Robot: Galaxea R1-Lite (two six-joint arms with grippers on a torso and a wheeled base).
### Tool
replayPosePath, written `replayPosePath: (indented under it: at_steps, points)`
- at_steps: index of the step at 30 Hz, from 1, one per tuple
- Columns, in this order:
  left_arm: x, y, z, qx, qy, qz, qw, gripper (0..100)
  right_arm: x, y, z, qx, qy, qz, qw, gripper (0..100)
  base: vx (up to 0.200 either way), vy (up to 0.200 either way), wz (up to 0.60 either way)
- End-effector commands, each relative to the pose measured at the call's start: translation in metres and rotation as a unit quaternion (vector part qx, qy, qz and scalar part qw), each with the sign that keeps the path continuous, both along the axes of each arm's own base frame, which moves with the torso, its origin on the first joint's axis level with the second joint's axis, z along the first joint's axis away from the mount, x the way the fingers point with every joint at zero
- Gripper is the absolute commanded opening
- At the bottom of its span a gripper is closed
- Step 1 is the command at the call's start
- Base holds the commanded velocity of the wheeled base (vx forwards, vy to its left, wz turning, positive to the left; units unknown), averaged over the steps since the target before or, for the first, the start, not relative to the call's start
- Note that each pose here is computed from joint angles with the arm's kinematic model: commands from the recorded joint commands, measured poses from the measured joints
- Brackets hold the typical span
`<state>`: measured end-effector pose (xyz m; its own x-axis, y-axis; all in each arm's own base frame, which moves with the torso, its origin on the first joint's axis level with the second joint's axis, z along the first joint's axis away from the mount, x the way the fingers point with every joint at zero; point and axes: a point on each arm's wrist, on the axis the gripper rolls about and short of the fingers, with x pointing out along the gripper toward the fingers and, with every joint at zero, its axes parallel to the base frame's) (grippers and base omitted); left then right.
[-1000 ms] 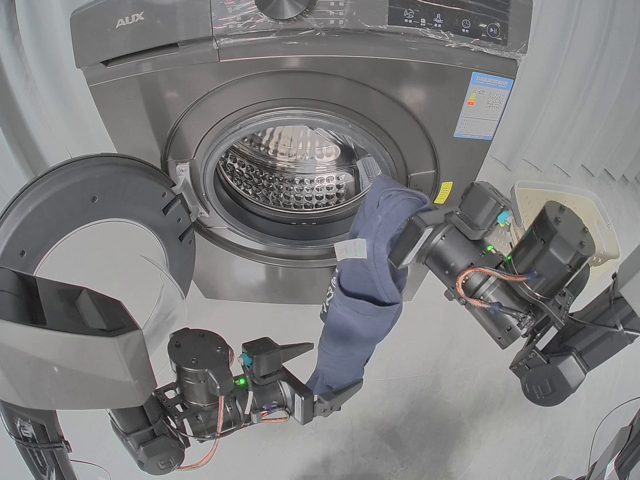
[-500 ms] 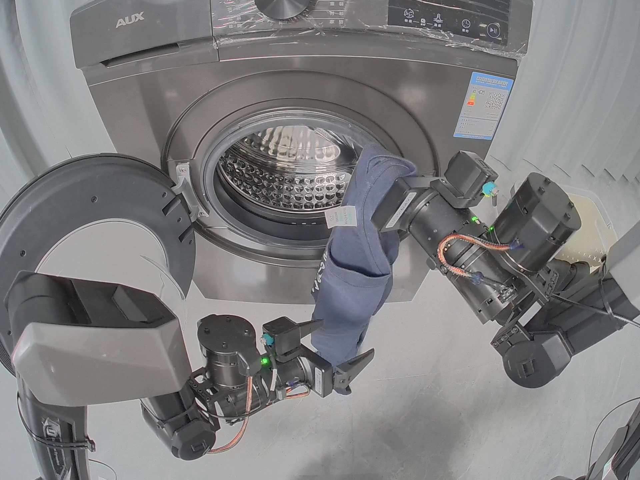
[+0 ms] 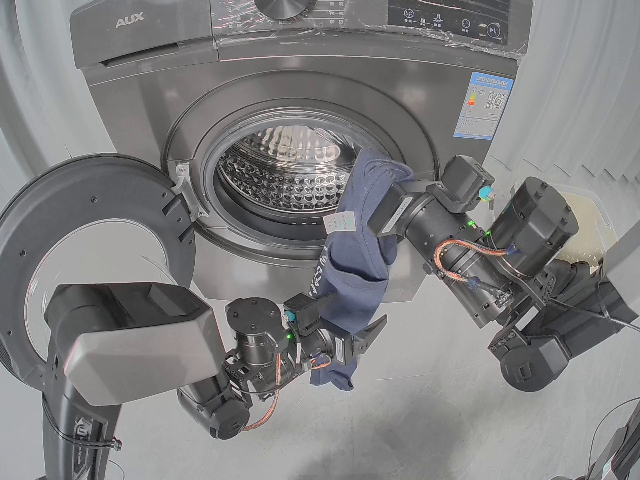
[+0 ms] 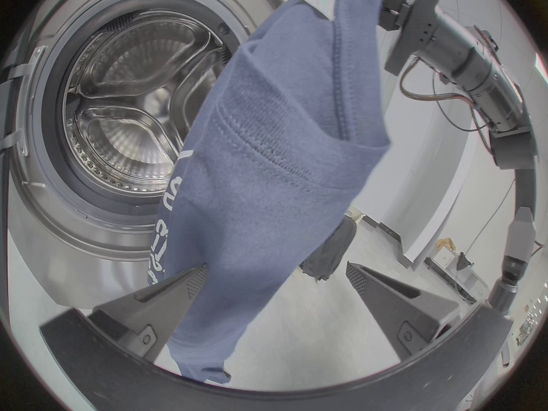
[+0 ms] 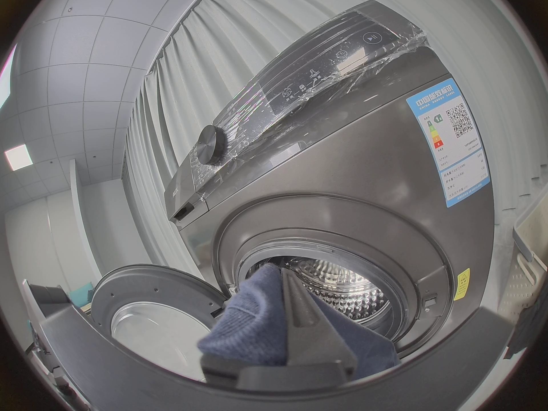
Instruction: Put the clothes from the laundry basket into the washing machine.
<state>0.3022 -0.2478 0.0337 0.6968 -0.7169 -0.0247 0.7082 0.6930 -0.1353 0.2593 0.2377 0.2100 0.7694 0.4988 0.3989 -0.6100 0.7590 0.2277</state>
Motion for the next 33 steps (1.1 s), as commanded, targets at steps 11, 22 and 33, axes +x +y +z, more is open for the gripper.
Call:
replayPosePath:
  at_steps: [11, 22, 33]
  points:
    - [0.038, 0.007, -0.005, -0.019, -0.024, 0.081, 0.9963, 100, -0.007, 0.002, -0.006, -0.005, 0.011, 0.009, 0.9999, 0, 0.0, 0.0, 0.0]
    - [0.043, 0.015, -0.004, -0.019, -0.026, 0.095, 0.9949, 100, -0.007, 0.001, -0.009, -0.009, 0.015, 0.008, 0.9998, 0, 0.0, 0.0, 0.0]
    - [0.019, 0.008, 0.0, -0.007, -0.014, 0.069, 0.9975, 100, -0.001, -0.001, -0.01, -0.006, 0.021, -0.003, 0.9998, 0, 0.0, 0.0, 0.0]
